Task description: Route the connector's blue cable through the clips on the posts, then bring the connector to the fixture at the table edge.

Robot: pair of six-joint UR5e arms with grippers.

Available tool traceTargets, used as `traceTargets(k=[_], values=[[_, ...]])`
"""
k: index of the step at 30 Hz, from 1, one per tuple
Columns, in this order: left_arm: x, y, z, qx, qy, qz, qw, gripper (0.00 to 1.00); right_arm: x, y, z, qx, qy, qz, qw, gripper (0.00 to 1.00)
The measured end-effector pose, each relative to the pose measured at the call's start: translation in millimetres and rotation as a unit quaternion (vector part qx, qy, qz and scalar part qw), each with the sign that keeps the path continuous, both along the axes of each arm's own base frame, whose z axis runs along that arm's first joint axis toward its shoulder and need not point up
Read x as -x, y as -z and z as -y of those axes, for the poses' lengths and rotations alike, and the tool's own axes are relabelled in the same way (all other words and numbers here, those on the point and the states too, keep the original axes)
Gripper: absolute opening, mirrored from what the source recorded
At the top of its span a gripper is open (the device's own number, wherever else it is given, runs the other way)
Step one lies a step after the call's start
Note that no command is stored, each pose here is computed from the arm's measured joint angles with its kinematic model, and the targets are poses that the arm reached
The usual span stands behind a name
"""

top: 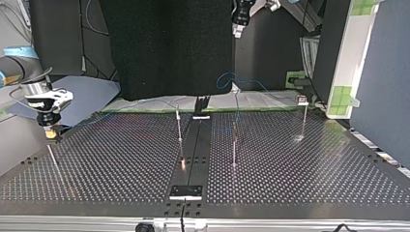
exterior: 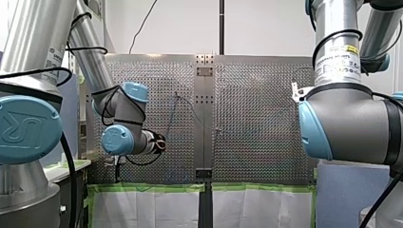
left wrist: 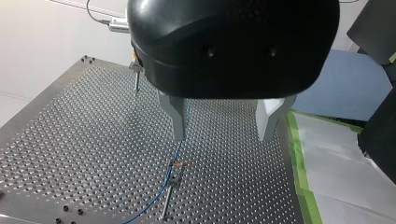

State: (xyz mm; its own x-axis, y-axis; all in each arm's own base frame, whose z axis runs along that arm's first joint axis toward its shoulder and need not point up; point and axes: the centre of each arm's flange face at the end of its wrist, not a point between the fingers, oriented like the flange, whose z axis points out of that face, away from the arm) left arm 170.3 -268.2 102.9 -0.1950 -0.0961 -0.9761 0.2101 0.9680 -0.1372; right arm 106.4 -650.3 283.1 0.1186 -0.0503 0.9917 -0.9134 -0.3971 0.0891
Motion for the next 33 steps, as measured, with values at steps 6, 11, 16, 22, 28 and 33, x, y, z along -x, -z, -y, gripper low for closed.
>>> traceTargets(k=[6, 11, 16, 22, 28, 33], values=[[-0.3, 0, -0.1, -0.001, 0.000, 0.000, 1.0000, 1.00, 0.2, -1, 2.4, 0.007, -0.001, 0.000, 1.0000, 0.00], [-0.4, 0, -0.1, -0.001, 0.000, 0.000, 1.0000, 1.00, -0.1, -5, 4.8, 0.012, -0.005, -0.001, 0.9999, 0.00], [-0.3, 0, -0.2, -0.002, 0.000, 0.000, 1.0000, 1.00, -3.0, -9, 6.2, 0.018, -0.011, -0.002, 0.9998, 0.00], [-0.4, 0, -0.1, -0.003, 0.000, -0.001, 1.0000, 1.00, -4.5, -10, 7.3, 0.023, -0.014, -0.003, 0.9996, 0.00], [-0.8, 0, 0.3, -0.003, 0.000, -0.001, 1.0000, 1.00, -4.8, -12, 8.7, 0.030, -0.015, -0.003, 0.9994, 0.00], [-0.7, 0, 0.2, -0.003, 0.000, -0.002, 1.0000, 1.00, -5.6, -9, 10.5, 0.033, -0.016, -0.003, 0.9993, 0.00]])
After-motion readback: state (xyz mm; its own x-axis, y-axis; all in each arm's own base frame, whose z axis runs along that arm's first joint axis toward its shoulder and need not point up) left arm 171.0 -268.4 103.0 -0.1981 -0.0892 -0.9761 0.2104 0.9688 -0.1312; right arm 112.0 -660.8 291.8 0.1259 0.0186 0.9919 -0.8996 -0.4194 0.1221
